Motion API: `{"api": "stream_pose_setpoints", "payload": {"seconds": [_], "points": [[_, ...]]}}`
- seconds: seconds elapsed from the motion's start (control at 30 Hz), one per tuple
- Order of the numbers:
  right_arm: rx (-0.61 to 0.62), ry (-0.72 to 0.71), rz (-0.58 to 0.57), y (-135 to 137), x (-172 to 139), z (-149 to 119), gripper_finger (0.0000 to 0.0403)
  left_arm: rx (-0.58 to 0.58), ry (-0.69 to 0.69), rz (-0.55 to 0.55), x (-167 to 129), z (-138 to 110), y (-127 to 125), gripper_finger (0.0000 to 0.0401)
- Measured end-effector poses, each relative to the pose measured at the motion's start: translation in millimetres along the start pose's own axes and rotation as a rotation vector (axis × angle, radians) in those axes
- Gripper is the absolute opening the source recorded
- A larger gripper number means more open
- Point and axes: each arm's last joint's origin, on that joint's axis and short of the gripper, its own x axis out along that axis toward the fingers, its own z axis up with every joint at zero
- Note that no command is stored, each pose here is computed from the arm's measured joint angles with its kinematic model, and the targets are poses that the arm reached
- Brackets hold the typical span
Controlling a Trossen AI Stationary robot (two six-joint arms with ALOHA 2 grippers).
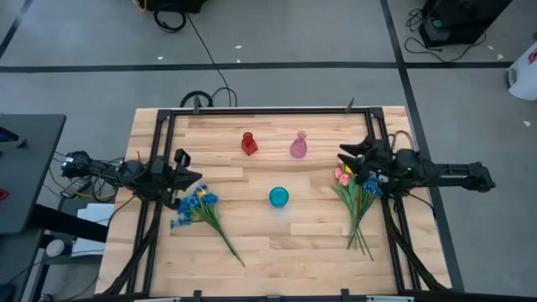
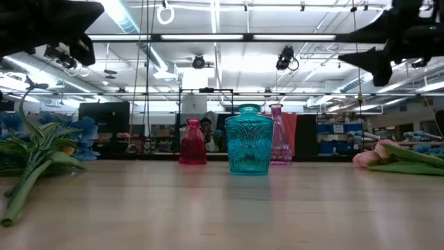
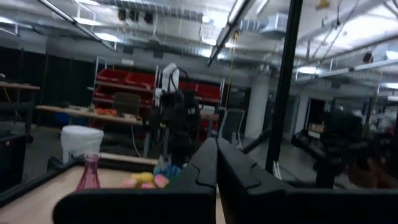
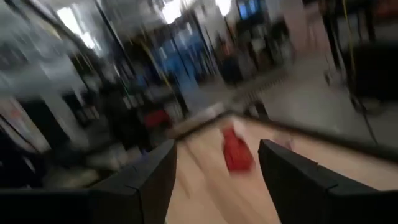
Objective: Sort flowers into vase by color
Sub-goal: Put the top left yellow flower into the blue vase
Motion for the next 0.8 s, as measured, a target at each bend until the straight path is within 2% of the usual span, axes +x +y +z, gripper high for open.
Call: {"api": "stream_pose_setpoints", "payload": {"seconds": [0.1, 0.27, 0.4, 0.53, 0.63, 0.7, 0.8], "points": [[-0.003, 0.12, 0.018, 9, 13, 3, 0.0231, 0.024, 0.007, 0.038, 0, -1, 1, 0.0008], [0.011, 0.371, 0.061, 28, 43, -13, 0.0229, -0.007, 0.005, 0.076, 0, -1, 2, 0.0008], [0.019, 0.557, 0.007, 45, 64, -21, 0.0229, -0.024, 0.004, 0.075, 0, -1, 2, 0.0008], [0.026, 0.776, -0.131, 68, 80, -14, 0.0229, -0.026, -0.004, 0.075, 0, 0, 2, 0.0008], [0.029, 0.975, -0.314, 79, 85, -11, 0.0229, -0.029, -0.014, 0.074, 0, 1, 2, 0.0015], [0.069, 1.125, -0.448, 84, 85, -10, 0.0229, -0.03, -0.017, 0.073, 0, 1, 2, 0.0022], [0.144, 1.34, -0.575, 90, 81, -14, 0.0229, -0.029, -0.016, 0.073, 0, 1, 2, 0.0034]]}}
